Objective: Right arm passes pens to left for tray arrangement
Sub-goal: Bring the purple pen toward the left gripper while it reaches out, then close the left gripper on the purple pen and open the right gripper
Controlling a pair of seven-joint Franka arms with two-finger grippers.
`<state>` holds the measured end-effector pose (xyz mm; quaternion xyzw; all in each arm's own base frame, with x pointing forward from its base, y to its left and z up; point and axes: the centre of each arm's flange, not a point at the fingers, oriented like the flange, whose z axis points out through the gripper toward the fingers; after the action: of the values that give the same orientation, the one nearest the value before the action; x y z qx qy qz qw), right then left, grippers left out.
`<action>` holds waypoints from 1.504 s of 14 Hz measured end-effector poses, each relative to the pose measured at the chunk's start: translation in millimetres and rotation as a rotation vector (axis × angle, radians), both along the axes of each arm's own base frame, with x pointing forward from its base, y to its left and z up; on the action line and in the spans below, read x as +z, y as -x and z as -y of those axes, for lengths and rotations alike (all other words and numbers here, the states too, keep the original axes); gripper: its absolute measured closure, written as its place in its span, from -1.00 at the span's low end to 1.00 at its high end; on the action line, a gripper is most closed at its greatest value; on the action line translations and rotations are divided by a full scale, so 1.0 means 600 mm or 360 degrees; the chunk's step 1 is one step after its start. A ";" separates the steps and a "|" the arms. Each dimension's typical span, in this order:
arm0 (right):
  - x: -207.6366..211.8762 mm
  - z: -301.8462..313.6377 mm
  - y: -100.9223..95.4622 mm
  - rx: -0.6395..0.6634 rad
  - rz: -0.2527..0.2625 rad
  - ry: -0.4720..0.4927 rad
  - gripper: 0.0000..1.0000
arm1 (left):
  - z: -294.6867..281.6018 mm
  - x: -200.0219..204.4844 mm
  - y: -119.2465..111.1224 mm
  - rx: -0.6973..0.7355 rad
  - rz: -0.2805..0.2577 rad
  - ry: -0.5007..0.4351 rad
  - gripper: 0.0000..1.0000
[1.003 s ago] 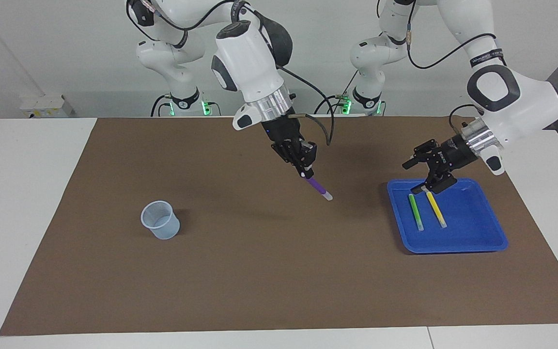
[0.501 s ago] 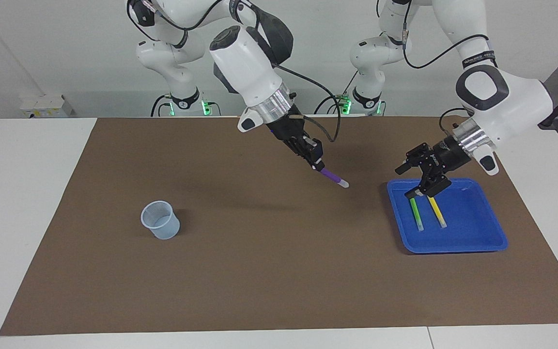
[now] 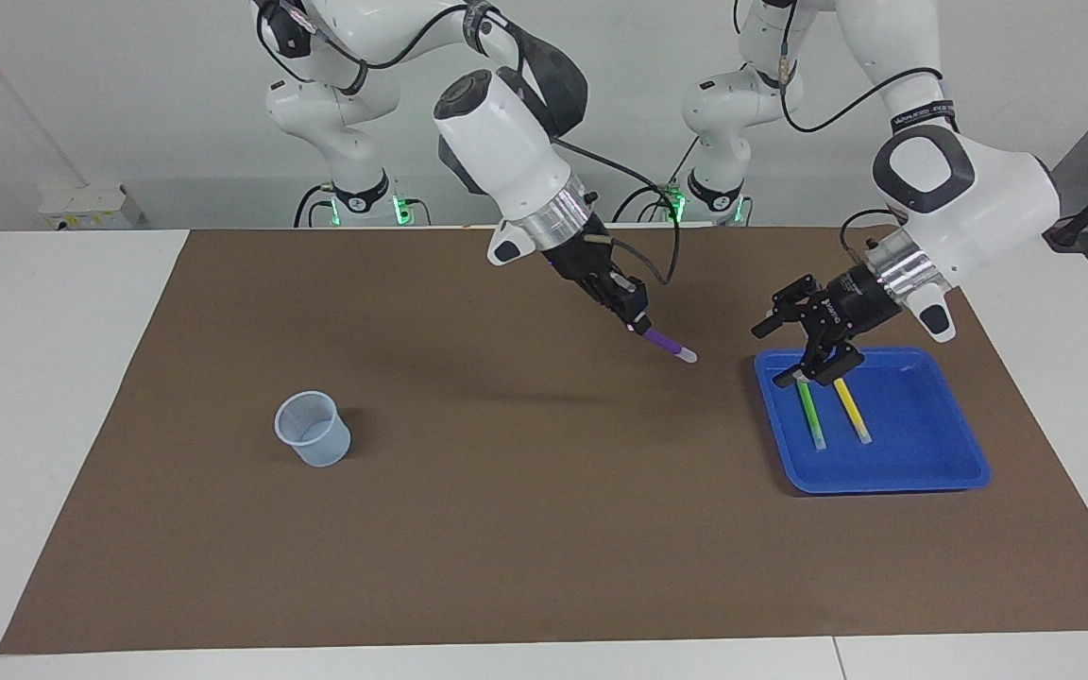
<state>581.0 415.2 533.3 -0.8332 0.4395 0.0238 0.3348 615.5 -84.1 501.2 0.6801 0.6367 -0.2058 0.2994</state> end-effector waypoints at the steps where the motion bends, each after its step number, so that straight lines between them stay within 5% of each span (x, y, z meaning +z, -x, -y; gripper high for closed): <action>1: -0.005 -0.007 0.004 -0.0018 -0.0003 -0.0013 0.65 | 0.010 0.002 0.000 0.0013 -0.0003 0.0001 -0.91; 6: -0.009 -0.011 0.006 -0.0074 -0.0061 -0.0094 0.65 | 0.075 0.008 0.002 0.0041 0.0027 -0.0005 -0.91; 21: -0.012 -0.009 0.006 -0.0081 -0.0064 -0.0093 0.65 | 0.125 -0.035 0.026 0.0058 0.0006 -0.0044 -0.90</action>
<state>577.4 420.9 526.2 -0.8110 0.4662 0.0450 0.3506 599.9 -159.0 480.4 0.6729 0.6513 -0.1900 0.2948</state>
